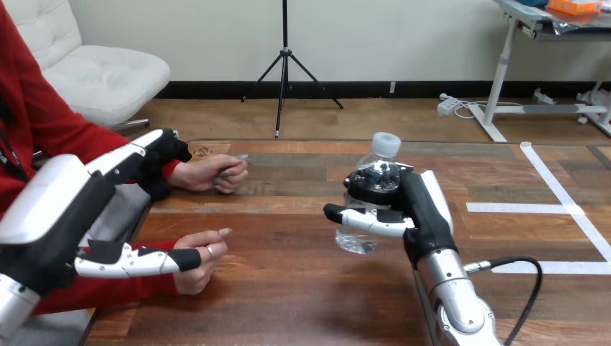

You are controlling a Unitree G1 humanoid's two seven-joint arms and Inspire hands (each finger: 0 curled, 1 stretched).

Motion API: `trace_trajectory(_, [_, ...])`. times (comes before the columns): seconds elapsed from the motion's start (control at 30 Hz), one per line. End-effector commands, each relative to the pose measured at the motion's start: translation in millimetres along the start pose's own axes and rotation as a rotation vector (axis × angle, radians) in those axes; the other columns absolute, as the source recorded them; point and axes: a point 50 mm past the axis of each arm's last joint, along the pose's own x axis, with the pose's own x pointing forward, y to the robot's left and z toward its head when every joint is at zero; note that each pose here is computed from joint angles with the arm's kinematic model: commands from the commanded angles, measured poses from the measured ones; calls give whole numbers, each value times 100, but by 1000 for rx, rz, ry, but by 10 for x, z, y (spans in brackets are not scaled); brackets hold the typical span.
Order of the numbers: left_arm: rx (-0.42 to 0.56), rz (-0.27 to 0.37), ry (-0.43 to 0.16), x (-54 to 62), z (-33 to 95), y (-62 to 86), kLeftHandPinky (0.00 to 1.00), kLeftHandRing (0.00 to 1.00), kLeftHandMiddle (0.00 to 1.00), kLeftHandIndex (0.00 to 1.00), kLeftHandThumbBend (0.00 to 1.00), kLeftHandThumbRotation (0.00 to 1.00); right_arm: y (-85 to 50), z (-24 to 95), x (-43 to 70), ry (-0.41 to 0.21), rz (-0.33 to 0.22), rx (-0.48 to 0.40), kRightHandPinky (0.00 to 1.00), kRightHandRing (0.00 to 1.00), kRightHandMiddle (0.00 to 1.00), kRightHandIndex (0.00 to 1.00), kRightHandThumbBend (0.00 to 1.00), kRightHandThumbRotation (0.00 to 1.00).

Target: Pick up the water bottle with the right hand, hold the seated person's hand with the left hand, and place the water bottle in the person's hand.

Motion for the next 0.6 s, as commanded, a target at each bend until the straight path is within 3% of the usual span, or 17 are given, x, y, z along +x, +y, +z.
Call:
trace_trajectory(0.0, [58,51,-57,145,35,232,73,83,86,89,100,61,-45,298,163,-157,-23,32,33,37,42,44,84,0])
trace_trajectory(0.57, [82,-40,-36,234,14,302,74,83,86,88,100,56,-10,335,141,-193,-6,59,33,36,42,43,83,0])
